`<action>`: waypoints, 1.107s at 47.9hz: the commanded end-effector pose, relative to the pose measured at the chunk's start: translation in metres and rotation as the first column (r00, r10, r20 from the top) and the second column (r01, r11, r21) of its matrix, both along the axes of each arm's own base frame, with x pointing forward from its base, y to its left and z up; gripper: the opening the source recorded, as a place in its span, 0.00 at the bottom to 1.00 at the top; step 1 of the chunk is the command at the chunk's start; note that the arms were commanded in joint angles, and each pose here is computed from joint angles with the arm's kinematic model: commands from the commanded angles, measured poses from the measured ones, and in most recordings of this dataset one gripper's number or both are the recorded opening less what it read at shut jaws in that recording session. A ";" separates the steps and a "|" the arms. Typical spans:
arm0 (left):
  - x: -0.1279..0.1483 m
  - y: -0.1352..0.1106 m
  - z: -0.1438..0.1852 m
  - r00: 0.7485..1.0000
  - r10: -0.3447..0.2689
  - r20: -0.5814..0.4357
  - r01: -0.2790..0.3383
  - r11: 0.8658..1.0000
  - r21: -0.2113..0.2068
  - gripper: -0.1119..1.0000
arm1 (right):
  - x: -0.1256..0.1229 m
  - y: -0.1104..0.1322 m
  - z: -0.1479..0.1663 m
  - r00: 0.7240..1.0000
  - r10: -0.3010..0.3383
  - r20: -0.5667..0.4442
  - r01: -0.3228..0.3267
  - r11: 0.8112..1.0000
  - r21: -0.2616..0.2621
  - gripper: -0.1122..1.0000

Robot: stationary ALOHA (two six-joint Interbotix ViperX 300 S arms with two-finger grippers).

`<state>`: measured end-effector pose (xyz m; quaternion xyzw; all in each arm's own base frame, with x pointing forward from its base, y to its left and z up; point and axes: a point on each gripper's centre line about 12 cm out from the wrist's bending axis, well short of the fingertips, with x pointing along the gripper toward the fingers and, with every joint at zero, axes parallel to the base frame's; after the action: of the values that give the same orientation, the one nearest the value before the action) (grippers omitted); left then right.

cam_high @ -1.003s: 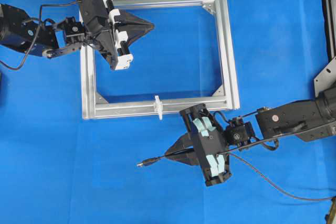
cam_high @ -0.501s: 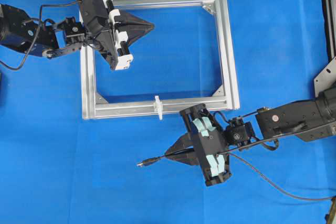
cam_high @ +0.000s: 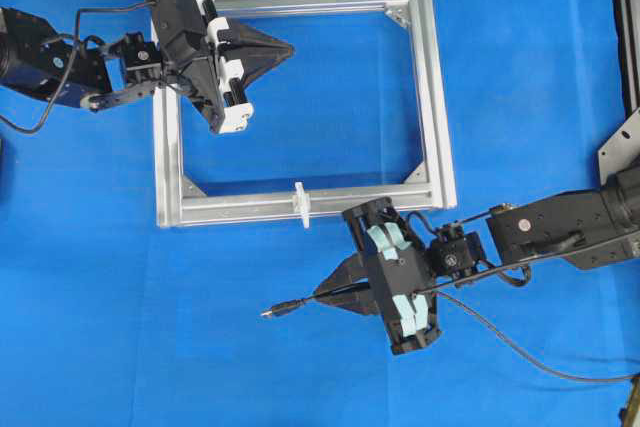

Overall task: Insert the wire through the string loop located in the center.
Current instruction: 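Lift the cable and carry it toward the white zip-tie loop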

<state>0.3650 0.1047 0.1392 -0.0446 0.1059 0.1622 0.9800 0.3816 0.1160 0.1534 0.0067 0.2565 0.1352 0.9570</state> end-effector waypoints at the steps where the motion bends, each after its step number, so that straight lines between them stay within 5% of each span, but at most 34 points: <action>1: 0.002 0.000 0.014 0.999 -0.001 0.040 0.001 1.000 0.012 0.10 | 0.004 0.002 0.018 0.999 0.004 0.050 -0.005 1.000 0.011 0.08; 28: 0.001 0.000 0.013 0.999 -0.001 0.038 0.001 1.000 0.011 0.10 | 0.001 0.001 0.017 0.999 0.004 0.045 -0.005 1.000 0.010 0.08; 53: 0.003 -0.002 0.015 0.999 -0.007 0.043 0.007 1.000 0.011 0.10 | -0.049 -0.014 0.006 1.000 -0.005 -0.002 0.005 1.000 0.010 0.08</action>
<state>0.3651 0.1042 0.1392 -0.0450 0.1058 0.1620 0.9801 0.3358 0.1017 0.1476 0.0078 0.2752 0.1318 0.9523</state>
